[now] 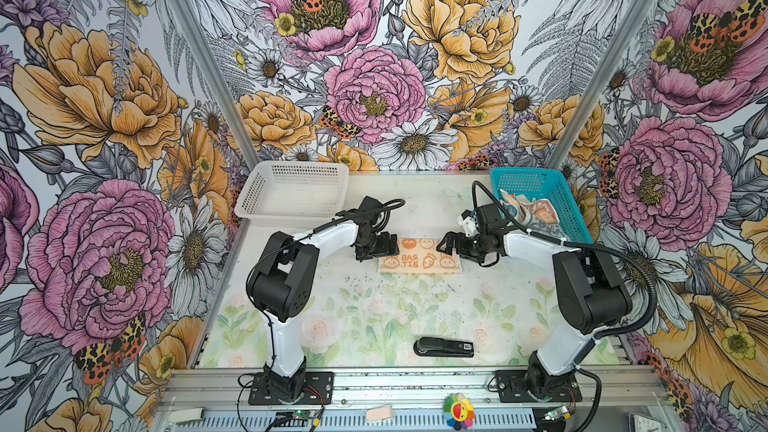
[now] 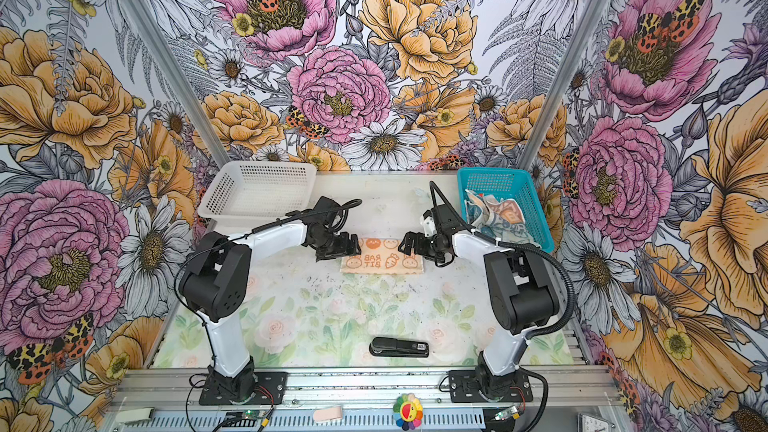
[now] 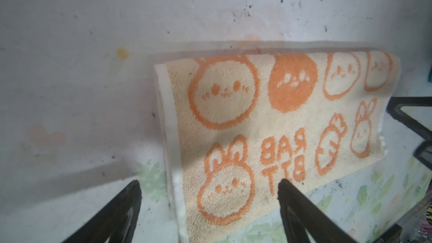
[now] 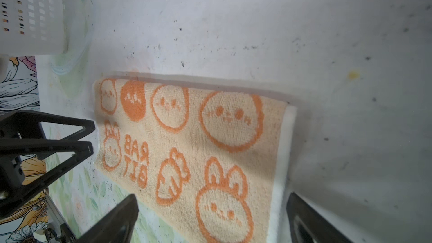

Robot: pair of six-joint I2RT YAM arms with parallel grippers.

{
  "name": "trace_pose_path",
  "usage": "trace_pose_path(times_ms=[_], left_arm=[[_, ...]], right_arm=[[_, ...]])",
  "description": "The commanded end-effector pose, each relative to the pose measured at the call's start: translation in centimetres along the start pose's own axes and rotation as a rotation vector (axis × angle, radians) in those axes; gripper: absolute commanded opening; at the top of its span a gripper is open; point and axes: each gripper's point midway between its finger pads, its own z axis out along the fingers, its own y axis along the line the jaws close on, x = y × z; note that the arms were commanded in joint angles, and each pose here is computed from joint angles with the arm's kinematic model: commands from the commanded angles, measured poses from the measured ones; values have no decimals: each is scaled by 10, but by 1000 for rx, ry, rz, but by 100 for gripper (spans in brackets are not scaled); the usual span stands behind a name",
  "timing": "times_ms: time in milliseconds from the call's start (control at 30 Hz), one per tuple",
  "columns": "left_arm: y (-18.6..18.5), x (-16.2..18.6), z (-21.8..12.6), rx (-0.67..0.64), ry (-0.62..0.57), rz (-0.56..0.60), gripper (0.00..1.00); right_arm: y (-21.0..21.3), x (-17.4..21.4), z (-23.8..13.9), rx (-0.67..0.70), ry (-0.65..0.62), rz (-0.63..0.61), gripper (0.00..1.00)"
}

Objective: Fold and stack the towels
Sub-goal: 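Move both grippers to the far edge of the folded towel strip, then pinch the folded towel's far edge with both grippers and start lifting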

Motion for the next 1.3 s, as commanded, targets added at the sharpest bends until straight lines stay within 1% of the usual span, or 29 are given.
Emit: trace_pose_path(times_ms=[0,200,267,333,400,600,733,867,900,1033,1267], left_arm=[[4,-4,6,-60,8,26,88],[7,-4,12,-120,32,43,77],[5,-3,14,-123,37,47,70],[1,0,18,-128,52,59,61],[-1,3,23,-144,63,69,55],[4,12,36,-242,109,129,35],[4,11,35,-275,102,158,18],[3,5,30,-295,90,185,6],[3,3,27,-303,89,195,0],[2,-12,10,-353,57,239,0],[-1,-43,-37,-432,-12,329,0]], right_arm=[[-10,6,8,30,15,-12,99],[-12,10,11,30,23,-8,99],[-12,12,13,24,25,0,99],[-11,13,16,18,27,9,99],[-10,15,19,12,31,12,99],[-11,17,24,3,46,13,99],[-11,17,25,2,46,14,99],[-8,14,23,-9,38,9,99],[-6,13,22,-13,35,7,99],[3,9,16,-39,23,-5,99],[22,-1,3,-80,-15,-38,99]])
